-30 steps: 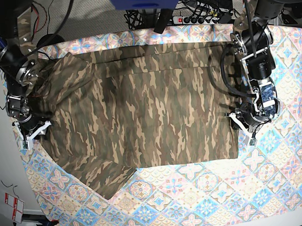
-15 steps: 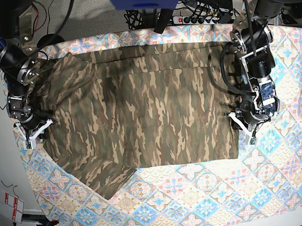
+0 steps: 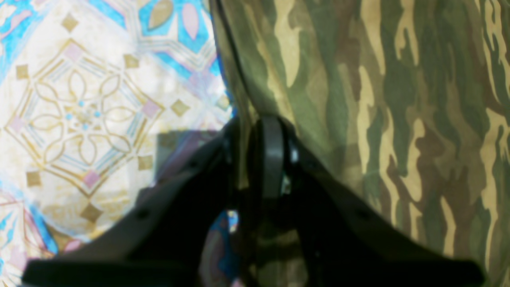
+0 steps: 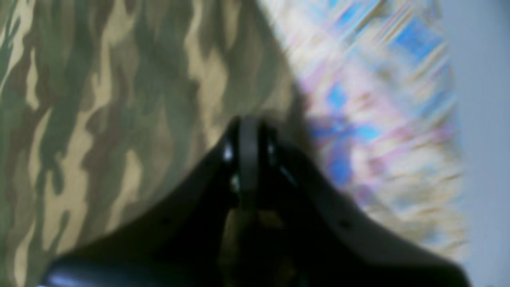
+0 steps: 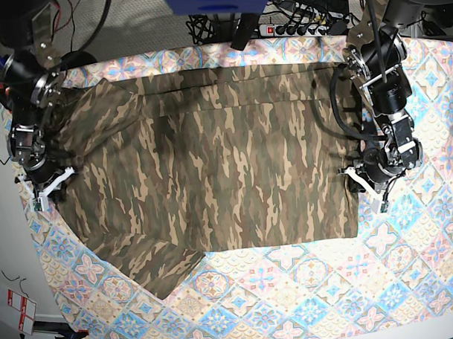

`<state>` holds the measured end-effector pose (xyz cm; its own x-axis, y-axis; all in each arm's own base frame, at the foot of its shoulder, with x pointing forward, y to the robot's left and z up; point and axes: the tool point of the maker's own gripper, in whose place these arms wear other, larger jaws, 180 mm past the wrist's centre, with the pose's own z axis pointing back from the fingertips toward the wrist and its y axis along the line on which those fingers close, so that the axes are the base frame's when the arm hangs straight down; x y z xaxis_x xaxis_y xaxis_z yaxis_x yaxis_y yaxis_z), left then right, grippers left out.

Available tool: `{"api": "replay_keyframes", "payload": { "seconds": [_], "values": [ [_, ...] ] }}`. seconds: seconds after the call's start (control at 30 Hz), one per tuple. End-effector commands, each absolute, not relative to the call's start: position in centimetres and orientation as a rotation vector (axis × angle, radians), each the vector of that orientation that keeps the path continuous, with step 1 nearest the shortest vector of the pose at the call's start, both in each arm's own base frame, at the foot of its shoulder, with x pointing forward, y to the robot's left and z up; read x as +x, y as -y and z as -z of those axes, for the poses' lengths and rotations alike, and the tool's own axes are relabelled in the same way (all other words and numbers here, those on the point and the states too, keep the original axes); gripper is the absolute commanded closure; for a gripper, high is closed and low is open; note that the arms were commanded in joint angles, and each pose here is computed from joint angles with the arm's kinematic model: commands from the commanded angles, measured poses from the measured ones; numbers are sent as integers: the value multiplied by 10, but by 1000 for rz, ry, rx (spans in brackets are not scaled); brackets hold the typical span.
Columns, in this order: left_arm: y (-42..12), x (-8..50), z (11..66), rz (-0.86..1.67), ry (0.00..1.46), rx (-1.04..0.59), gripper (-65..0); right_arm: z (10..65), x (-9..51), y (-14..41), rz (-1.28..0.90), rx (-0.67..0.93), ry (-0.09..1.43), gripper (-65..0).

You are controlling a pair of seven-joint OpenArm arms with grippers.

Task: Fold the T-shirt properly
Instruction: 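Hold the shirt side edges with both grippers and tension them apart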

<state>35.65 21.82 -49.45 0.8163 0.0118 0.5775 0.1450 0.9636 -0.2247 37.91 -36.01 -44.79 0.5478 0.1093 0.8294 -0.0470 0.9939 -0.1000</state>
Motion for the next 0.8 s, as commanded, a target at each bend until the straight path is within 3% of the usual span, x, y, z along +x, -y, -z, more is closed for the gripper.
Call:
{"api": "replay_keyframes", "payload": {
  "seconds": [0.0,0.37,0.47,0.6,0.67,0.77],
  "values": [
    [-201,322,519,147,444,-288,-68,418,394,378,-95,-115,1077,-18],
    [-244,325,474,230,520,-79,-69,408,379,394,-82,-184,1097,-24],
    [-244,324,475,230,516,-79,-70,418,376,397,-52,-184,1024,-97],
    [-244,324,475,230,513,-79,-71,403,405,387,-34,-164,1033,-288],
    [-244,324,475,230,513,-79,-71,402,405,388,-34,-165,1032,-350],
    [-244,324,475,230,514,-79,-72,402,406,387,-33,-162,1029,-357]
  ]
}}
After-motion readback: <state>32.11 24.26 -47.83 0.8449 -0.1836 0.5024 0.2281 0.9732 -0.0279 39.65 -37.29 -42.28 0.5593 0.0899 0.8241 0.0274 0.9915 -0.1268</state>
